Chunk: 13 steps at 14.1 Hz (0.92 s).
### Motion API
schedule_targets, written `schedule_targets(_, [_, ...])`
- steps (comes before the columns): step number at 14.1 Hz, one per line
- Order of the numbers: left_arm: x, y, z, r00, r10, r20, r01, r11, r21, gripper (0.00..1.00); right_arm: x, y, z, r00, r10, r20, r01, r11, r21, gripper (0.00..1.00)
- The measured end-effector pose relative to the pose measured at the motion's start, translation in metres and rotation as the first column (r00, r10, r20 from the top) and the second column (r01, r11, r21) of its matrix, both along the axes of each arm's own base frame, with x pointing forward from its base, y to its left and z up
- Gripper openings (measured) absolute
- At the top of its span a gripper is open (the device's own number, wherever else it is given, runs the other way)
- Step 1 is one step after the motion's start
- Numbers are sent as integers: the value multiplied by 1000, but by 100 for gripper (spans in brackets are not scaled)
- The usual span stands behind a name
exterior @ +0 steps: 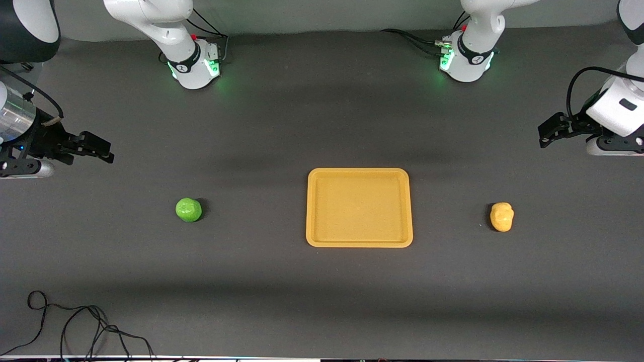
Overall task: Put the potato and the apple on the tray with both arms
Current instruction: 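Reach the left gripper down to the yellow potato while the right gripper waits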
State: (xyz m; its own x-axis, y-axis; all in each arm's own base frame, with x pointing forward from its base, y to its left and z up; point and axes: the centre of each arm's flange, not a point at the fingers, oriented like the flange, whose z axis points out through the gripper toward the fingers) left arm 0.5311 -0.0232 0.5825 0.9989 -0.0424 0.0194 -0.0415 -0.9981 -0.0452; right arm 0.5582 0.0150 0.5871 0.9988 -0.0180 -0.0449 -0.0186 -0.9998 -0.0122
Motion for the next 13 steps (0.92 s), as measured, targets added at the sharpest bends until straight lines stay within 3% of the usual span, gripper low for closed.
schedule_targets(7, [4, 1, -5, 1000, 0, 17, 0, 1000, -3, 100, -2, 0, -3, 1000, 6, -27, -6, 1000, 0, 100])
schedule_targets(13, [62, 14, -120, 1000, 1, -5, -1, 999, -49, 100, 7, 1, -16, 999, 15, -47, -15, 1000, 2, 100])
